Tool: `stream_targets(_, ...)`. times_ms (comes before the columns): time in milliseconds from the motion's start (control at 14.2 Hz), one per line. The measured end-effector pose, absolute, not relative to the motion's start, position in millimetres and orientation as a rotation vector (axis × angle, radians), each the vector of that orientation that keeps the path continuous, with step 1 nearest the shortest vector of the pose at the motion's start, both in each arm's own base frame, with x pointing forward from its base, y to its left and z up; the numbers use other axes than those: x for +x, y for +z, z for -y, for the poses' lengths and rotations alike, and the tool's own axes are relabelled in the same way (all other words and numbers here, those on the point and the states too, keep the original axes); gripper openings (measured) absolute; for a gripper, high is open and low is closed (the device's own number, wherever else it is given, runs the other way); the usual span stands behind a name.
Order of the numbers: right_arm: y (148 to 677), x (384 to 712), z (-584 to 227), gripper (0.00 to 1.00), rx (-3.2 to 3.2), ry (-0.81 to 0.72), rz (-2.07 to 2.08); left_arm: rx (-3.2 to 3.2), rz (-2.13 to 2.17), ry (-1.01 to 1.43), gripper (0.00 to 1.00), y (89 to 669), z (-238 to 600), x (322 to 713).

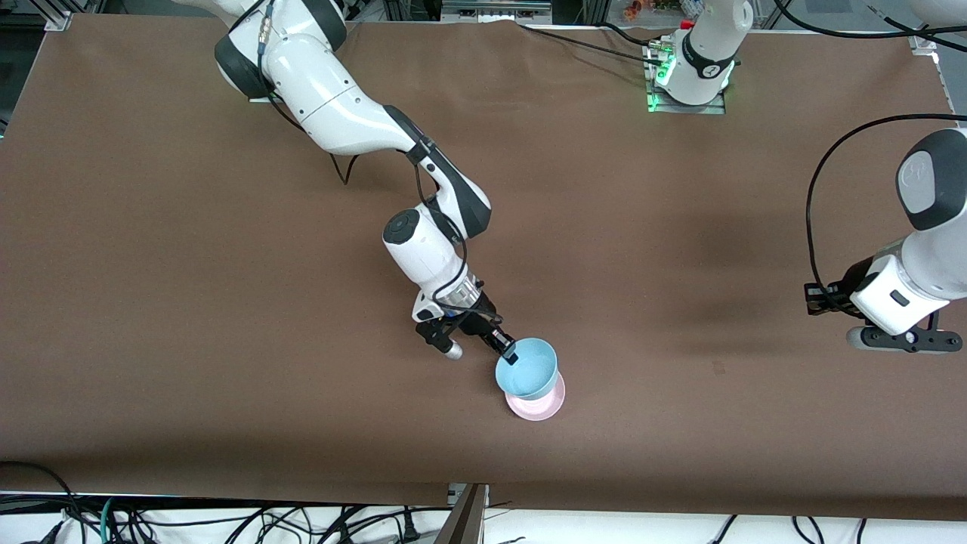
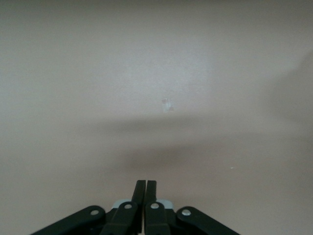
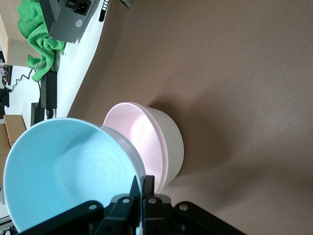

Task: Stack pink and blue bowls on white bowl
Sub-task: 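Lower the blue bowl into the pink bowl and open the right gripper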

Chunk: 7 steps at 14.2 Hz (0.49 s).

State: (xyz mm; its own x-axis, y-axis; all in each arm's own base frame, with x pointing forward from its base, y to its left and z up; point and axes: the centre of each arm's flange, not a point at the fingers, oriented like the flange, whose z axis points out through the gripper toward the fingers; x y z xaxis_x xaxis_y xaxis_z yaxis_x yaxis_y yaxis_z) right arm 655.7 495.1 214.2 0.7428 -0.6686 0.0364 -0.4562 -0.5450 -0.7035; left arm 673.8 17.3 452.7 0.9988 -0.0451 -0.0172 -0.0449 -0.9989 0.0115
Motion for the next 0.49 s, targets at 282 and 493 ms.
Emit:
stream_targets(282,204.7,660.7,-489.9,0.03,-2.244,-0.426,-0.834,3.13,0.073,-0.022,0.15,454.1,-16.4,673.7)
stream_targets(493,198.4,663.1,-489.3,0.03,-2.238,-0.45,-0.816,3.13,0.073,-0.022,0.22,454.0,-16.4,673.6)
